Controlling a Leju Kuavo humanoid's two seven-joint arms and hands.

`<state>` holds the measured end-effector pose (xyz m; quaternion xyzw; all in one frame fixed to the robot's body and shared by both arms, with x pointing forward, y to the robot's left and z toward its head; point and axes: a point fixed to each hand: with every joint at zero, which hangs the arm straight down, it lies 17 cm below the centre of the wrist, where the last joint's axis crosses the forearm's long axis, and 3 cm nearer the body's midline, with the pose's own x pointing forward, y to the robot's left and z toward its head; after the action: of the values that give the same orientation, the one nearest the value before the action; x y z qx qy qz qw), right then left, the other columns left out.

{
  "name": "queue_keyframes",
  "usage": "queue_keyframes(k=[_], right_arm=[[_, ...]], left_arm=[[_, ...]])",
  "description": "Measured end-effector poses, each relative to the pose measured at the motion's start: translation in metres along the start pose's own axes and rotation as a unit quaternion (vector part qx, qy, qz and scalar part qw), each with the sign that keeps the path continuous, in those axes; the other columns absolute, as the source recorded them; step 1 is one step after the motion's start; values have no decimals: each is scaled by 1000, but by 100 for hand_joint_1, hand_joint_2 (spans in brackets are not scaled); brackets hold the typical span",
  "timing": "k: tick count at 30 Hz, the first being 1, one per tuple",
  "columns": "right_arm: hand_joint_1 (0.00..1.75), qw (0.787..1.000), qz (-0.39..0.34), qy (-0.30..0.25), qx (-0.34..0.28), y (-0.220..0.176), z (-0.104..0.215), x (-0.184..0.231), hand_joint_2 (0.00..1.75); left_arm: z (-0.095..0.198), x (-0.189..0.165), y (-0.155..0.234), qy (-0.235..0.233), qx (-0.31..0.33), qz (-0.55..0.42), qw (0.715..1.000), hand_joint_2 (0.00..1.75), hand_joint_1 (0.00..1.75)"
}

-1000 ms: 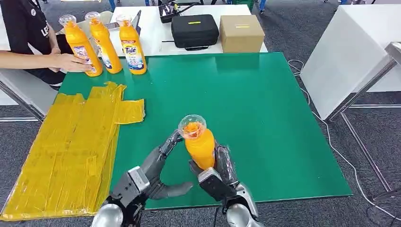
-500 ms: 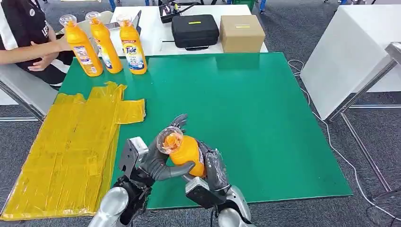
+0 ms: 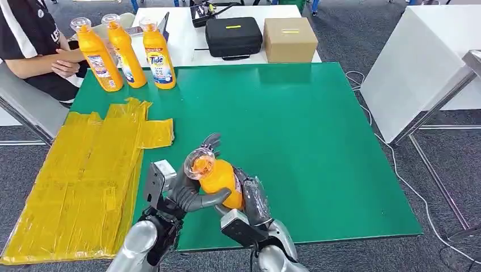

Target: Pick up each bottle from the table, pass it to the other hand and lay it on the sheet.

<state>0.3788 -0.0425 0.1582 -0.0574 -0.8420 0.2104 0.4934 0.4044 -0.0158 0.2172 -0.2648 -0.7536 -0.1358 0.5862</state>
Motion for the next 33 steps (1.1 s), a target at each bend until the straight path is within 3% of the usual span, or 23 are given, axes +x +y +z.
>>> queue_keyframes(k=[20, 33], right_arm=[[175, 999, -4, -26, -28, -18, -38, 16, 175], [175, 999, -6, -14, -32, -19, -41, 6, 175]], left_arm=[[2, 1, -4, -2, -5, -21, 1000, 175, 0], [2, 4, 2, -8, 7, -6, 1000, 175, 0]])
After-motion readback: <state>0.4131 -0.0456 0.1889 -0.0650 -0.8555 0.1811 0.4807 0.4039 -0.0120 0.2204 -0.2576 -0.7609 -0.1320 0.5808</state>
